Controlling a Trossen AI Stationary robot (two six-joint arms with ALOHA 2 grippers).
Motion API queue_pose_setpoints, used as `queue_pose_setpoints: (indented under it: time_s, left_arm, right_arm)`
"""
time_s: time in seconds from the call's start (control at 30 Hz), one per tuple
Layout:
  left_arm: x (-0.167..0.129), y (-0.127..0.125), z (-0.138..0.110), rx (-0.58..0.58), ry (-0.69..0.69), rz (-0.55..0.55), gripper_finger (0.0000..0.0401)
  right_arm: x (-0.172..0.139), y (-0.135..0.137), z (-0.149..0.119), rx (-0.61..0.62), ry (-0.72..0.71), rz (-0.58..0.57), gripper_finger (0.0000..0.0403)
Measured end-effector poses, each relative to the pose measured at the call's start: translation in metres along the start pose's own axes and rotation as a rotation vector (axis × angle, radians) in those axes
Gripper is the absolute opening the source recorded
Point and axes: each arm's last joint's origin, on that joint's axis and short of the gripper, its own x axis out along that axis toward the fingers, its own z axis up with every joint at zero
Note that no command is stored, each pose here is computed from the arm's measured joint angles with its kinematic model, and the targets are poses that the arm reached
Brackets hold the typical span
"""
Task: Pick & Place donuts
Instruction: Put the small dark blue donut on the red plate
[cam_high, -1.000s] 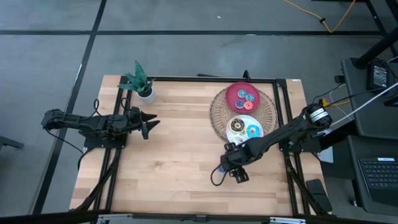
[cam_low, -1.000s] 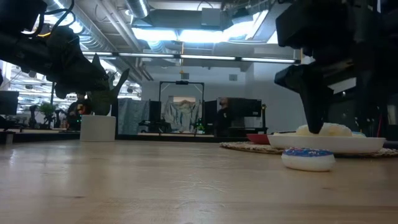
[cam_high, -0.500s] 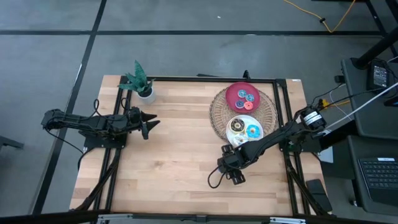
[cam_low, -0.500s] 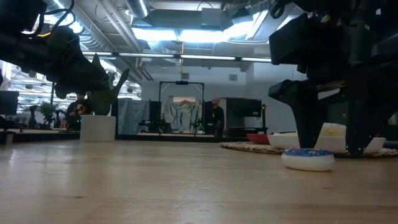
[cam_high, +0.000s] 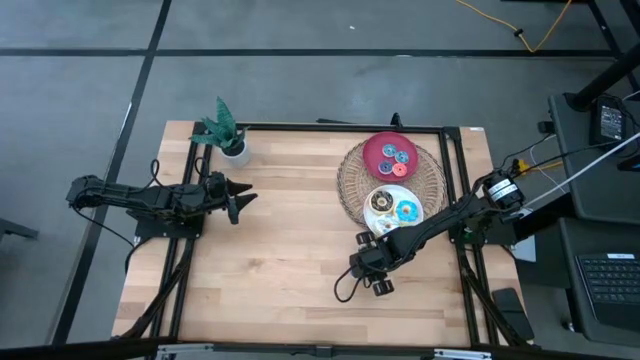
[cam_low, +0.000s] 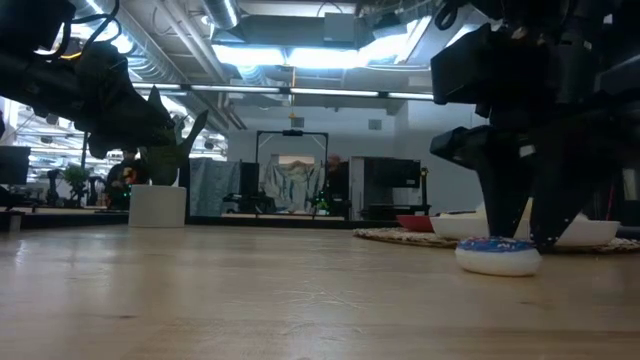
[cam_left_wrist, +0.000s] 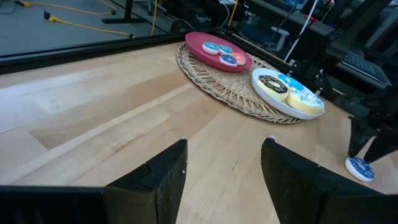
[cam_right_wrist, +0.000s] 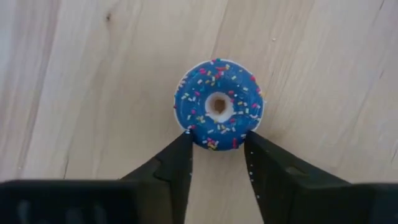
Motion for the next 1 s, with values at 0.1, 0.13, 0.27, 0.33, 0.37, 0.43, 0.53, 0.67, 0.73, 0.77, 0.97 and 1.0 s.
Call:
queue_pose_setpoints:
  time_s: [0.1, 0.13, 0.27, 0.33, 0.37, 0.43, 0.53, 0.67, 0.73, 0.77, 0.97, 1.0]
  left_arm:
    - [0.0, 0.0, 0.0, 0.0, 0.0, 0.0, 0.0196]
    - [0.0, 0.0, 0.0, 0.0, 0.0, 0.0, 0.0196]
    - [0.0, 0.0, 0.0, 0.0, 0.0, 0.0, 0.0196]
    - [0.0, 0.0, 0.0, 0.0, 0.0, 0.0, 0.0196]
    - [0.0, 0.0, 0.0, 0.0, 0.0, 0.0, 0.0196]
    - [0.0, 0.0, 0.0, 0.0, 0.0, 0.0, 0.0196]
    - [0.0, 0.0, 0.0, 0.0, 0.0, 0.0, 0.0196]
    - [0.0, 0.0, 0.0, 0.0, 0.0, 0.0, 0.0196]
    - [0.0, 0.0, 0.0, 0.0, 0.0, 0.0, 0.0196]
    - [0.0, 0.0, 0.0, 0.0, 0.0, 0.0, 0.0196]
    - [0.0, 0.0, 0.0, 0.0, 0.0, 0.0, 0.0196]
    - [0.0, 0.0, 0.0, 0.0, 0.0, 0.0, 0.0196]
  right_arm:
    - [0.0, 0.0, 0.0, 0.0, 0.0, 0.0, 0.012]
    - [0.0, 0.0, 0.0, 0.0, 0.0, 0.0, 0.0113]
    - [0.0, 0.0, 0.0, 0.0, 0.0, 0.0, 0.0091]
    - [0.0, 0.0, 0.0, 0.0, 0.0, 0.0, 0.0082]
    - [0.0, 0.0, 0.0, 0.001, 0.0, 0.0, 0.0078]
    - [0.0, -0.002, 0.0, 0.011, 0.0, -0.001, 0.0071]
    - [-0.003, -0.007, 0.001, 0.042, 0.005, 0.001, 0.0061]
    - [-0.01, -0.014, 0.008, 0.073, 0.005, -0.007, 0.0055]
    - [-0.013, -0.017, 0.012, 0.074, 0.0, -0.009, 0.0054]
    - [-0.016, -0.018, 0.015, 0.066, -0.004, -0.01, 0.0054]
    - [-0.033, -0.03, 0.032, 0.039, -0.029, -0.021, 0.0054]
    - [-0.036, -0.033, 0.035, 0.041, -0.036, -0.024, 0.0054]
